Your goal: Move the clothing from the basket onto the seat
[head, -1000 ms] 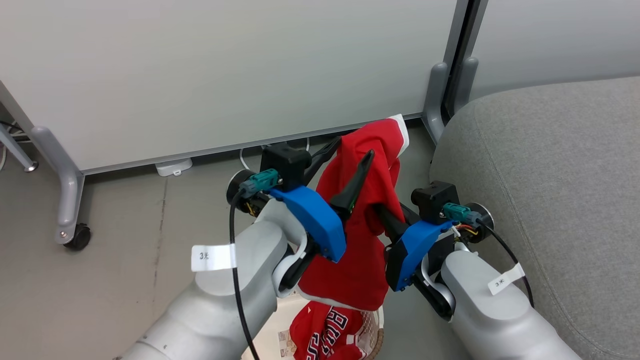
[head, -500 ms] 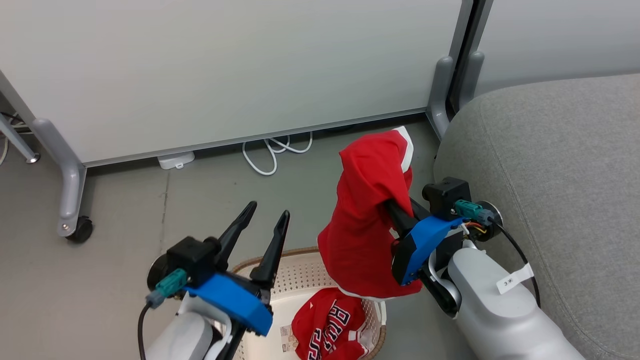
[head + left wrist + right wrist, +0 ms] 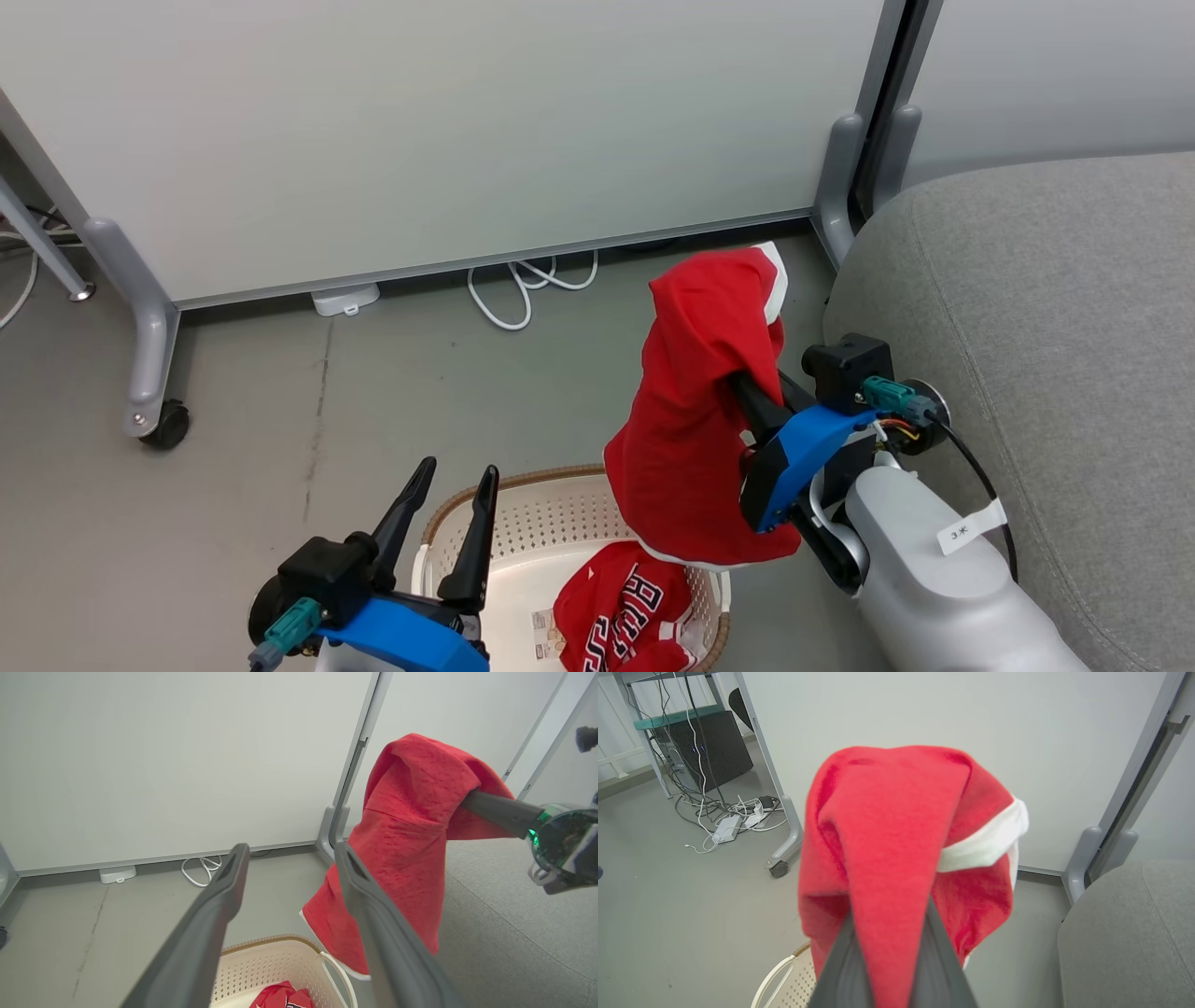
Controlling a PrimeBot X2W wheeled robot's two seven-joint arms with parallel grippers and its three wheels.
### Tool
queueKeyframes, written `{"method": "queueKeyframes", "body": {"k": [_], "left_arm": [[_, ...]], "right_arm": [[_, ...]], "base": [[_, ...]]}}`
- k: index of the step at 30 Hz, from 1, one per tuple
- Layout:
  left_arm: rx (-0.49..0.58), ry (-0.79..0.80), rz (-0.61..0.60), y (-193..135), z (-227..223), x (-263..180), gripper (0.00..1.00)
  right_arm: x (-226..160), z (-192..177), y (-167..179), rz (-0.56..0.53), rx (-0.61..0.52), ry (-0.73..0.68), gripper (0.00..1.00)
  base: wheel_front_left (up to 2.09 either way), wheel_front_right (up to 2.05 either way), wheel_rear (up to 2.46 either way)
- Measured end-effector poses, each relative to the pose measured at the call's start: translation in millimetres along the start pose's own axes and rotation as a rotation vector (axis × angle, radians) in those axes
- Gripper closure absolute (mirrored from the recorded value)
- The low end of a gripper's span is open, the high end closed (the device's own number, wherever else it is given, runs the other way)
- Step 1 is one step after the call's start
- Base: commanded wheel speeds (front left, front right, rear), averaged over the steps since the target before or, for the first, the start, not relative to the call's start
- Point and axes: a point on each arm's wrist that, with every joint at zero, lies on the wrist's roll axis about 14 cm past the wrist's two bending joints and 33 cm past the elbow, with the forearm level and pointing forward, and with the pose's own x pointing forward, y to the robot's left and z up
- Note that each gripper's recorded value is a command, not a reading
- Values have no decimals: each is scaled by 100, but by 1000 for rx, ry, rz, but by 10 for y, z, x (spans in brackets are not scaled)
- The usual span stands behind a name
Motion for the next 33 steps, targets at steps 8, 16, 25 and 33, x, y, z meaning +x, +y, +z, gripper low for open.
{"method": "queueKeyframes", "body": {"k": [8, 16, 25, 33], "left_arm": [[10, -4, -32, -78, 21, 40, 0], [27, -10, -67, -146, 46, 153, 0], [38, 22, -190, -475, -59, 415, 0], [35, 66, -335, -881, -216, 640, 0]], "right_arm": [[-51, -17, -35, -13, 4, -1, 100], [-133, -39, -143, -42, 7, 1, 100], [-400, -102, -495, -147, 17, 13, 100], [-763, -114, -901, -285, 31, 9, 100]], "base": [[0, 0, 0], [0, 0, 0], [0, 0, 0], [0, 0, 0]]}}
